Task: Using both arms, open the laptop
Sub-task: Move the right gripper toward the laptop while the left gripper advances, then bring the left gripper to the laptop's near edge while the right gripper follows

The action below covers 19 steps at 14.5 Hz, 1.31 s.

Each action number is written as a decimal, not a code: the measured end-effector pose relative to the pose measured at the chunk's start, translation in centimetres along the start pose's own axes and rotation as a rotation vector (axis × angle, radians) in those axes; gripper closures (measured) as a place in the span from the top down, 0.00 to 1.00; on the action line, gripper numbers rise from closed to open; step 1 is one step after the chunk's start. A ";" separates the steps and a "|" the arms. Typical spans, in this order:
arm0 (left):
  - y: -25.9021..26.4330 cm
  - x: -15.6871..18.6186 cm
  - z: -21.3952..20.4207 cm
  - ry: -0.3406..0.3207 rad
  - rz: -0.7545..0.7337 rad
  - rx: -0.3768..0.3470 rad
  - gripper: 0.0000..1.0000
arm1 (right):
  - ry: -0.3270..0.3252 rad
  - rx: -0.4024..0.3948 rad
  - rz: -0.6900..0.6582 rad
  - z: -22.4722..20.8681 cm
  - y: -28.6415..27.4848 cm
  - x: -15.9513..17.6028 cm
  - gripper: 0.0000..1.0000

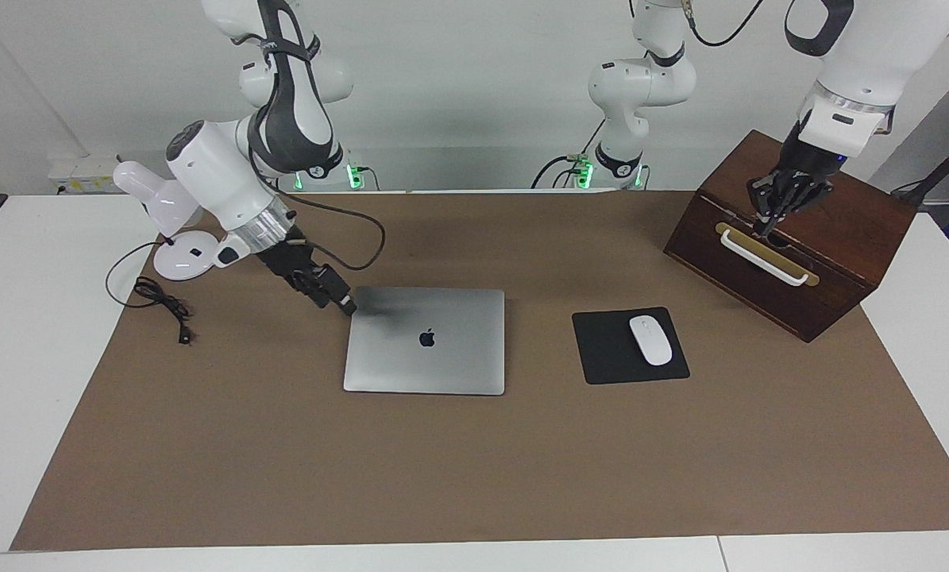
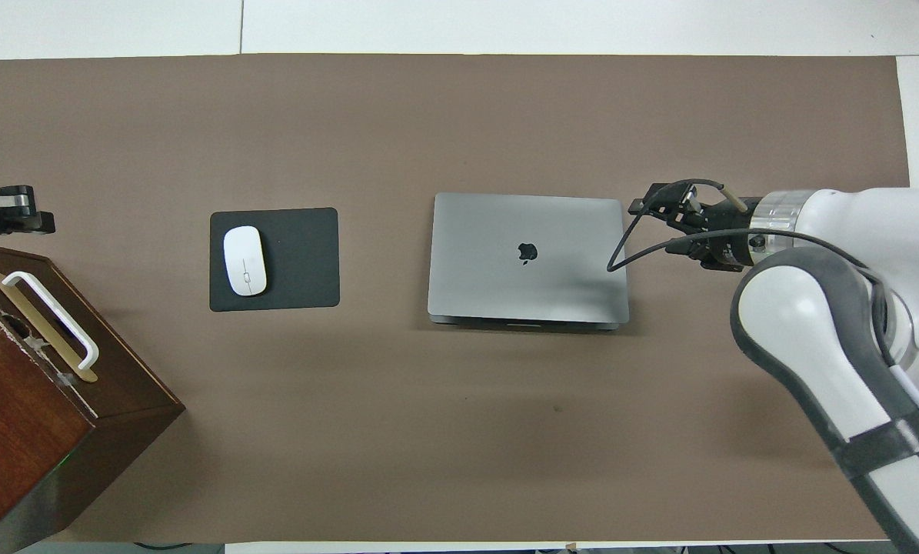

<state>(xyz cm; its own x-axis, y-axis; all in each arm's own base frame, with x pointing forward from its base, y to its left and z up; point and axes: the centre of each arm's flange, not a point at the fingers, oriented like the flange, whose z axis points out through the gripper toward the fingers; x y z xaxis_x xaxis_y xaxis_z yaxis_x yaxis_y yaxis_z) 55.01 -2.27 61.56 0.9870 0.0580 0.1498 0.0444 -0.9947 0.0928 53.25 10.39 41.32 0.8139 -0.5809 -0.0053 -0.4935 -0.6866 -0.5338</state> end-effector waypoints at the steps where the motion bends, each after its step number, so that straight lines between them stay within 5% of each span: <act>1: 0.6 -0.1 0.7 0.009 0.027 -0.003 0.01 | 0.025 0.011 -0.014 0.9 0.0 -2.3 0.90; 5: 2.8 -2.1 4.1 0.085 0.107 -0.012 0.01 | 0.055 0.014 -0.065 2.1 1.6 -8.9 0.90; 15: 9.0 -7.9 14.2 0.316 0.241 -0.059 0.01 | 0.038 0.152 0.153 -2.6 6.4 -12.0 0.91; 19: 10.9 -11.7 20.4 0.400 0.297 -0.082 0.01 | 0.071 0.205 0.338 -2.6 6.1 -13.5 0.90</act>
<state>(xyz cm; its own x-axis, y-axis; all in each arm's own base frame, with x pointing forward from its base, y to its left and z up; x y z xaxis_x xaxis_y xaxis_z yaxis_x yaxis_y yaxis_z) 47.11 -15.53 40.75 0.8180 -0.1822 0.5456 -0.2573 -0.9642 0.0637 38.42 12.89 40.30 0.5896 -0.7927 -0.1553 -0.6525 -0.3541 -0.6699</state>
